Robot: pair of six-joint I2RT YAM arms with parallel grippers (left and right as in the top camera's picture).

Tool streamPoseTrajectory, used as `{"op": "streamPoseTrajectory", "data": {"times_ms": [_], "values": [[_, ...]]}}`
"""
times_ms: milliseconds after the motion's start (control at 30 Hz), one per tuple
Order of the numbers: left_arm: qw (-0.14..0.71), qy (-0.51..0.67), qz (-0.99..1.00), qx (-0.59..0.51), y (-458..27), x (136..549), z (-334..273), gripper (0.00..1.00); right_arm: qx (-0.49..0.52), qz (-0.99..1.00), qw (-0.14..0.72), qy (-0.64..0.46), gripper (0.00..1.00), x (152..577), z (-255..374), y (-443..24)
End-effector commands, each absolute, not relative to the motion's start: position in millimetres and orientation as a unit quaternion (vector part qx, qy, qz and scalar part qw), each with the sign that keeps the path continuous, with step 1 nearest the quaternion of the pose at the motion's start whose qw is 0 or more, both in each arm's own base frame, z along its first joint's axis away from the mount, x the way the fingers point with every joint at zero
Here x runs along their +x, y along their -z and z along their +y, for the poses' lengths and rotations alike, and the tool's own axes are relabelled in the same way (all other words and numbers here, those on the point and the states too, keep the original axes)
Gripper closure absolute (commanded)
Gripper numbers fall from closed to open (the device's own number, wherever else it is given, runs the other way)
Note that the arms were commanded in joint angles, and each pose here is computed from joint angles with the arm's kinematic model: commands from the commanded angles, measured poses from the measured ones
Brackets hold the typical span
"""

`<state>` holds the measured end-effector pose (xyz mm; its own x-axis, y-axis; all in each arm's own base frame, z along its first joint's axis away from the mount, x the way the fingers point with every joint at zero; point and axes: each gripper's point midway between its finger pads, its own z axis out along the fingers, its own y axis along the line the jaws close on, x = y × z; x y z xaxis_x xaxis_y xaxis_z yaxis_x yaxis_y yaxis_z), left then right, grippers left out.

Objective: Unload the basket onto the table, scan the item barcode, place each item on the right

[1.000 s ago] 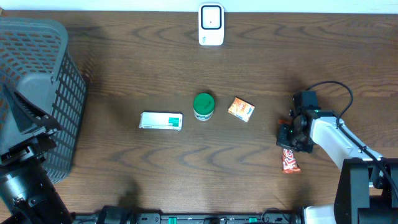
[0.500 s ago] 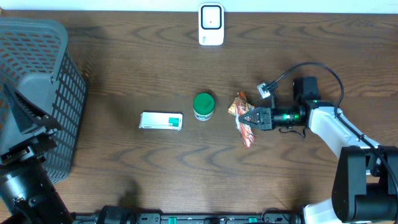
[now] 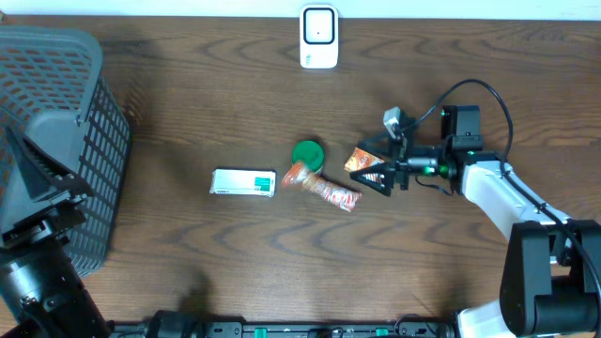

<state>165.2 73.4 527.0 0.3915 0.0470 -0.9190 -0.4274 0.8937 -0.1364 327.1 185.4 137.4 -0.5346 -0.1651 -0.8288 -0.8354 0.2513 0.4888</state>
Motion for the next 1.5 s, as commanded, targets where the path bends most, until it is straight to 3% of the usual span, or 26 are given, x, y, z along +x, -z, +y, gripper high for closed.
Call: {"op": "streamPoseTrajectory", "data": {"times_ms": [0, 67, 167, 533, 633, 667, 767, 1067, 1233, 1300, 1333, 1400, 1467], "values": [[0.818, -0.153, 0.524, -0.183, -532, 157, 76, 0.05, -0.290, 0.765, 0.302, -0.490, 0.03, 338, 193, -132], [0.818, -0.153, 0.524, -0.183, -532, 157, 76, 0.05, -0.277, 0.784, 0.288, -0.474, 0.06, 339, 197, -124], [0.818, -0.152, 0.524, -0.183, -532, 157, 76, 0.05, -0.274, 0.806, 0.263, -0.454, 0.01, 331, 206, -111], [0.818, -0.152, 0.523, -0.183, -533, 157, 76, 0.05, -0.181, 0.884, 0.119, -0.415, 0.01, 291, 202, -70], [0.819, -0.152, 0.522, -0.184, -533, 156, 77, 0.05, -0.176, 0.908, 0.114, -0.363, 0.09, 292, 188, -55], [0.819, -0.152, 0.522, -0.184, -534, 156, 76, 0.05, -0.170, 0.921, 0.119, -0.330, 0.01, 297, 179, -48], [0.820, -0.151, 0.521, -0.184, -534, 156, 77, 0.05, -0.139, 0.941, 0.117, -0.287, 0.01, 301, 166, -37], [0.820, -0.151, 0.520, -0.184, -534, 156, 77, 0.05, -0.135, 0.937, 0.070, -0.315, 0.01, 287, 182, -20], [0.820, -0.151, 0.520, -0.184, -534, 156, 77, 0.05, -0.137, 0.935, 0.024, -0.327, 0.01, 275, 199, 15], [0.820, -0.151, 0.520, -0.184, -534, 156, 77, 0.05, -0.131, 0.936, 0.006, -0.326, 0.09, 270, 201, 27], [0.820, -0.151, 0.520, -0.184, -534, 156, 77, 0.05, -0.129, 0.936, -0.007, -0.328, 0.21, 266, 202, 33], [0.820, -0.151, 0.520, -0.184, -534, 156, 77, 0.05, -0.124, 0.937, -0.030, -0.324, 0.36, 257, 199, 42], [0.820, -0.151, 0.520, -0.184, -534, 156, 77, 0.05, -0.128, 0.938, -0.050, -0.320, 0.34, 248, 195, 49]]}}
